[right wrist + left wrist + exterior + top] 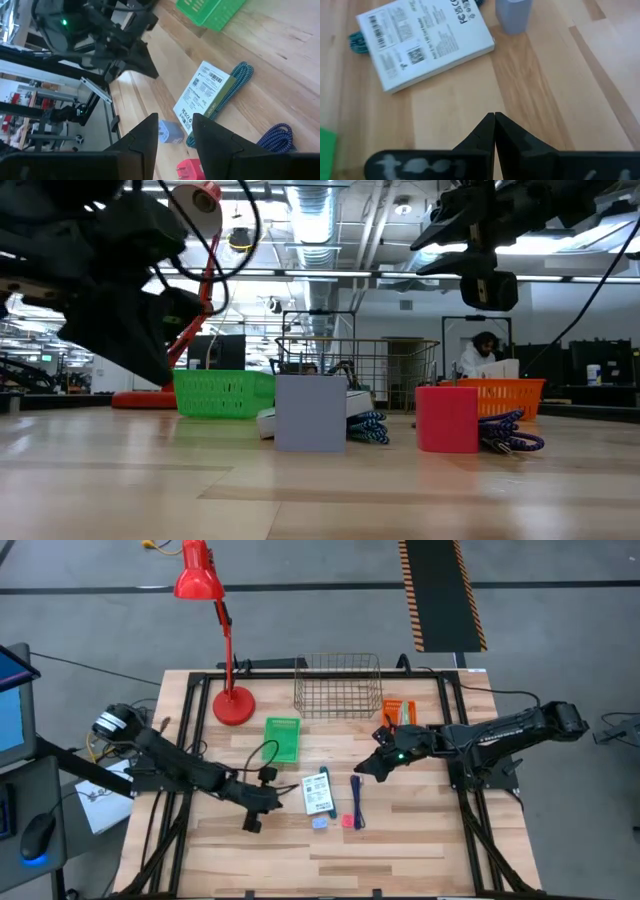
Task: Pick and place items into bin
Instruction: Put the white card reader box into the orange basket
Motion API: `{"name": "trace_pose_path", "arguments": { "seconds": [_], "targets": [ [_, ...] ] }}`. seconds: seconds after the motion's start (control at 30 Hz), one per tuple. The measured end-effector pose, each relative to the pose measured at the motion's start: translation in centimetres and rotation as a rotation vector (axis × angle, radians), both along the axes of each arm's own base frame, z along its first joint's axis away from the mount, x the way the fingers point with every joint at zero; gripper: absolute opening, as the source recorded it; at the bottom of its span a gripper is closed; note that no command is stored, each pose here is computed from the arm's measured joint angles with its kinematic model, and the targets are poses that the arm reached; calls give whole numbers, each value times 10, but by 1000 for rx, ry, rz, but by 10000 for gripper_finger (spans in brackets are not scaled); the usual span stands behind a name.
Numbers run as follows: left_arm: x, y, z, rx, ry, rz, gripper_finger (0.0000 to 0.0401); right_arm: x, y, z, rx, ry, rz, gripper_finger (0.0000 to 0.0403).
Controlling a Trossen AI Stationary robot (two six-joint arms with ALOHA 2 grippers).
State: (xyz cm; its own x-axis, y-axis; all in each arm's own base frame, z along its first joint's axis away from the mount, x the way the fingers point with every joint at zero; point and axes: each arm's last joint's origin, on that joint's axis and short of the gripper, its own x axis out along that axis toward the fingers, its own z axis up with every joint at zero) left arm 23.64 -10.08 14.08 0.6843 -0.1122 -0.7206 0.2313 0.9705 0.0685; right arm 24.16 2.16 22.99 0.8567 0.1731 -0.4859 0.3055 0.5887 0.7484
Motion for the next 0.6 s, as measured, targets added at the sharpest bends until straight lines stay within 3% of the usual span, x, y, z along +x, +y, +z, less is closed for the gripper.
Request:
{"name": "trace_pose_path", "arguments": {
  "seconds": [0.33, 0.6],
  "targets": [
    [30, -13, -24, 54, 82, -5, 0, -1, 1, -1, 16, 21, 33, 117],
    [38, -14, -24, 62, 62, 94, 0, -5, 7, -7, 8, 89, 53, 117]
  ]
}}
